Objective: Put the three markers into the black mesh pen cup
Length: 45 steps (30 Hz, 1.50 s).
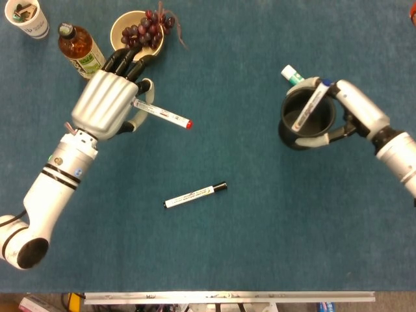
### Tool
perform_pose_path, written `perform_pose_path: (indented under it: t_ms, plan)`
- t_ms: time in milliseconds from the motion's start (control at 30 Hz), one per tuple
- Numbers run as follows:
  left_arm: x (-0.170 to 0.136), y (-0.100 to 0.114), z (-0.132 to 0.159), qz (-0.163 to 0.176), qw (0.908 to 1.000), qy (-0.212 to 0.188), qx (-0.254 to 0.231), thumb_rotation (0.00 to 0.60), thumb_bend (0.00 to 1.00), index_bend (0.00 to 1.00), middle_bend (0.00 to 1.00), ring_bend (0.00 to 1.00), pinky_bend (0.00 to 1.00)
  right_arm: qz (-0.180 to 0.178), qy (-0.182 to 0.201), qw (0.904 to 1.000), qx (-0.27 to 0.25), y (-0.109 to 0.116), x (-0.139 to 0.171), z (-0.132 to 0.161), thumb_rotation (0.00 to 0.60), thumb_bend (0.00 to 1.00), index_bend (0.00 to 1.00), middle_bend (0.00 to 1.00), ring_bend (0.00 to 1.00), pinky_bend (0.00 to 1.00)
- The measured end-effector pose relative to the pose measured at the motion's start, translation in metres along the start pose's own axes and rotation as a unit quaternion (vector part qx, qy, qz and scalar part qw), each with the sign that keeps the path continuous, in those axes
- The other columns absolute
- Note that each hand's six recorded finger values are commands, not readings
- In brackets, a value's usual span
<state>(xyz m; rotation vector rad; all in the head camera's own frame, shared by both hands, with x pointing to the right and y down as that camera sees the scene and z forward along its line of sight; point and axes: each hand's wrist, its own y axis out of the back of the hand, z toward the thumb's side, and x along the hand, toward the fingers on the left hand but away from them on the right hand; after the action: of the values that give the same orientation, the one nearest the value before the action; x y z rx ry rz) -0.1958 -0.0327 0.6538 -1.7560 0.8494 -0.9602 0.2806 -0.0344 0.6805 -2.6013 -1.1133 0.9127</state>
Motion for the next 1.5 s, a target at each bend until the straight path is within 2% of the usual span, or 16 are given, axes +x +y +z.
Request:
perform_pose_path:
  t_ms: [267,533,633,867,1100,1167,1367,1500]
  plan:
    - [-0.004,0.009,0.007,-0.017,0.9968,-0.002,-0.078,0.6,0.31,0.56,0.16,0.05,0.12,0.016,0.005,0.9998,0.012,-0.022,-0.013,0.003,0.6,0.32,0.48,0.43,0.34,0.43]
    - [0.003,0.015,0.015,-0.034,0.9877,-0.004,-0.152,0.6,0.31,0.56,0.16,0.05,0.12,0.026,0.018,0.9993,0.022,-0.044,-0.025,0.01,0.6,0.32,0.48,0.43,0.34,0.43]
    - [0.005,0.018,0.018,-0.037,0.9813,-0.003,-0.189,0.6,0.31,0.56,0.16,0.05,0.12,0.026,0.026,0.999,0.025,-0.05,-0.03,0.015,0.6,0.32,0.48,0.43,0.34,0.43]
    - [0.01,0.025,0.027,-0.051,0.9593,0.001,-0.278,0.6,0.31,0.56,0.16,0.05,0.12,0.019,0.041,0.9986,0.028,-0.064,-0.045,0.023,0.6,0.32,0.48,0.43,0.34,0.43]
    - [0.014,0.03,0.036,-0.076,0.9263,0.014,-0.369,0.6,0.31,0.56,0.16,0.05,0.13,0.015,0.048,0.9986,0.015,-0.08,-0.061,0.03,0.6,0.32,0.48,0.43,0.34,0.43]
    - [0.015,0.032,0.037,-0.081,0.9196,0.015,-0.384,0.6,0.31,0.56,0.16,0.05,0.13,0.014,0.048,0.9987,0.011,-0.084,-0.065,0.032,0.6,0.32,0.48,0.43,0.34,0.43]
    - [0.017,0.034,0.04,-0.082,0.9095,0.016,-0.407,0.6,0.31,0.56,0.16,0.05,0.13,0.01,0.051,0.9986,-0.001,-0.096,-0.075,0.037,0.6,0.31,0.48,0.43,0.34,0.43]
    - [0.019,0.03,0.041,-0.093,0.8894,0.029,-0.446,0.6,0.31,0.55,0.16,0.05,0.13,0.003,0.055,0.9984,-0.013,-0.103,-0.079,0.042,0.6,0.31,0.48,0.43,0.34,0.43]
